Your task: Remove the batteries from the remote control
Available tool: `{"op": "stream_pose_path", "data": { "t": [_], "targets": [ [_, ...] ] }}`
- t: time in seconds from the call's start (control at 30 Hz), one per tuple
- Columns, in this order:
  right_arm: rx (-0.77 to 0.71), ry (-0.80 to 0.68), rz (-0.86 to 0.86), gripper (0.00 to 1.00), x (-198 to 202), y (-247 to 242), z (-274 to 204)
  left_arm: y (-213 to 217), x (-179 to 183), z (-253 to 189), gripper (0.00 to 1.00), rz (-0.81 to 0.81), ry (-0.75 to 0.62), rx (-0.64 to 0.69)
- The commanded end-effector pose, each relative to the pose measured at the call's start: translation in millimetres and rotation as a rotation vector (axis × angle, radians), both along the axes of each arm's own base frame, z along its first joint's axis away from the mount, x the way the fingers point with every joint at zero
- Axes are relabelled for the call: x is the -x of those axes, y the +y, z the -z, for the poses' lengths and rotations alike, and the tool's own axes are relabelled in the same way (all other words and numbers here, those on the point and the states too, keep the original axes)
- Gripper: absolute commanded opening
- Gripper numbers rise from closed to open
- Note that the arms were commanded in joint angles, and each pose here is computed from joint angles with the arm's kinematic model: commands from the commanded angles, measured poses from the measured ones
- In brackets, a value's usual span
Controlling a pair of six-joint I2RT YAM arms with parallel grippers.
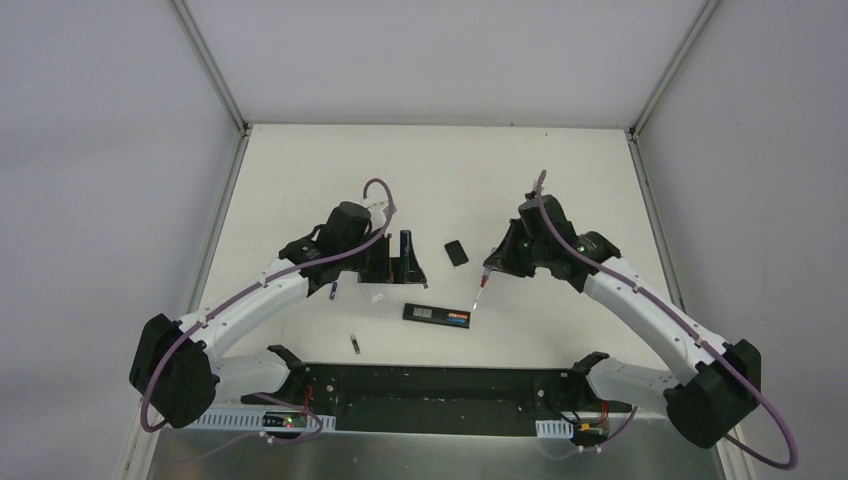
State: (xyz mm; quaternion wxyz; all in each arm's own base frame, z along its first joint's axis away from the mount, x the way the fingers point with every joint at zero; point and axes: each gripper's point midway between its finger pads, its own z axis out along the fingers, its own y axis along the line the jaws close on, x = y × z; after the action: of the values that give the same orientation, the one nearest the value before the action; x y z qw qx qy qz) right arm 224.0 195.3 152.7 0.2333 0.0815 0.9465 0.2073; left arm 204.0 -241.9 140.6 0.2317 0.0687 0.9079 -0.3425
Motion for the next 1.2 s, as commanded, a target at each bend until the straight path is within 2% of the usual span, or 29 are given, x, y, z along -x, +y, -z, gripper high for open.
{"op": "stream_pose_path", "data": {
  "t": [0.0, 0.13, 0.2, 0.3, 0.47, 0.83, 1.17],
  "targets": [
    [-0.263, 0.044, 0.175, 0.0, 0.0, 24.5, -5.1, -36.4, 4.1, -28.2, 0.96, 0.119, -0.04, 0.144],
    [-0.337, 0.049, 0.237, 0.0, 1.3, 29.8, -4.0, -68.7, 23.0, -36.7, 0.9, 0.252, -0.053, 0.189],
    [-0.345, 0.045, 0.26, 0.0, 1.7, 28.4, -3.1, -81.3, 29.2, -34.1, 0.84, 0.299, -0.034, 0.2],
    [-0.359, 0.038, 0.281, 0.0, 1.4, 26.5, -6.6, -93.8, 35.8, -29.7, 0.82, 0.341, -0.015, 0.213],
    [-0.361, 0.051, 0.288, 0.0, 1.4, 27.7, -7.9, -113.2, 38.7, -27.7, 0.63, 0.398, -0.009, 0.252],
    [-0.394, 0.076, 0.239, 0.0, 5.5, 37.9, -13.4, -130.2, 40.1, -22.7, 0.32, 0.474, 0.029, 0.273],
    [-0.405, 0.072, 0.229, 0.0, 6.7, 38.6, -15.7, -130.5, 45.4, -19.1, 0.1, 0.495, 0.048, 0.28]
  ]
}}
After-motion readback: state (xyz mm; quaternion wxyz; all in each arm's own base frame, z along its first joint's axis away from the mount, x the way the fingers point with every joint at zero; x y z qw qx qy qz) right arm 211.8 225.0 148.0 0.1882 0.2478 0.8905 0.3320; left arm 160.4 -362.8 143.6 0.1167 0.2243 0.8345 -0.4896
